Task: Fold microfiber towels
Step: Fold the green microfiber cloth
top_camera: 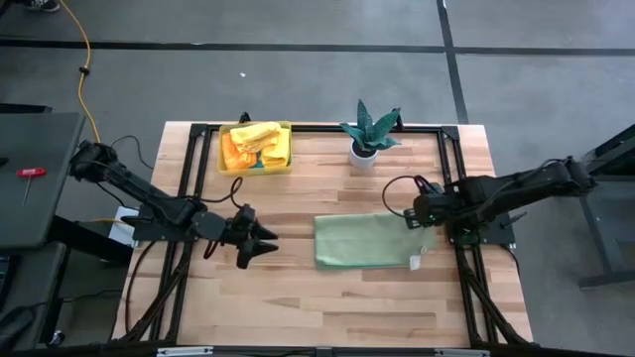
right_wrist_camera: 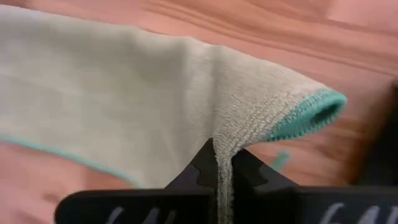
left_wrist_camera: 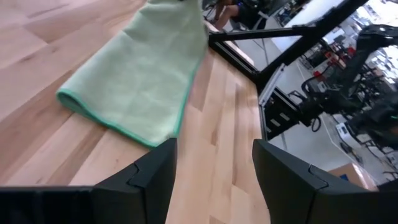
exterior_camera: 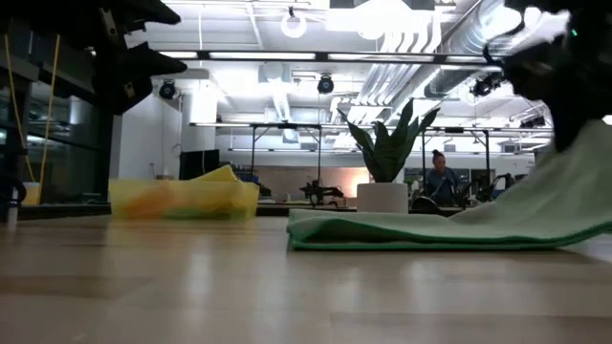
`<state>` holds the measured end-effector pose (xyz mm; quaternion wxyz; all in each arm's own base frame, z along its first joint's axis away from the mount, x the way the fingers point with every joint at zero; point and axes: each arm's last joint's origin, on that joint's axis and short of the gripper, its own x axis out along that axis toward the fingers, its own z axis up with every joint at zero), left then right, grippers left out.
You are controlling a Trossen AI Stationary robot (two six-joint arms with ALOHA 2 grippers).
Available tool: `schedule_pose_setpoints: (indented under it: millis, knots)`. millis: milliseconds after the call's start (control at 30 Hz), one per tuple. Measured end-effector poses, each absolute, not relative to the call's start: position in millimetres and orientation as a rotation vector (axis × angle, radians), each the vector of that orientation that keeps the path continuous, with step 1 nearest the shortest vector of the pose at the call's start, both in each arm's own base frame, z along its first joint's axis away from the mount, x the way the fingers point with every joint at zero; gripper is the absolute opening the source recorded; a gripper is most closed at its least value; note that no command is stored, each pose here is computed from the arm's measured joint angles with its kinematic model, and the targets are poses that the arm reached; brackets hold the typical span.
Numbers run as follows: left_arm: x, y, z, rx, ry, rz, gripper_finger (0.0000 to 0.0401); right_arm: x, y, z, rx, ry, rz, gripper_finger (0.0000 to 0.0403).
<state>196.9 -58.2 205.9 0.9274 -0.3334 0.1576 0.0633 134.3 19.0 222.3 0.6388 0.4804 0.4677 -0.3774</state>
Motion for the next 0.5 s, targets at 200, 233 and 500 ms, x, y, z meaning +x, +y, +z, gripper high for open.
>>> schedule_pose_setpoints:
  millis: [200, 233, 500]
  knots:
    - [198, -51, 203, -0.654, 0.345, 0.172, 0.0197, 158, 23, 243, 1.121, 1.016, -0.821, 0.0000]
    - [198, -50, 202, -0.642, 0.351, 0.179, 0.0197, 162, 23, 244, 1.118, 1.018, -0.825, 0.0000]
    - [204, -39, 189, -0.561, 0.419, 0.251, 0.0197, 209, 32, 229, 1.118, 1.004, -0.800, 0.0000]
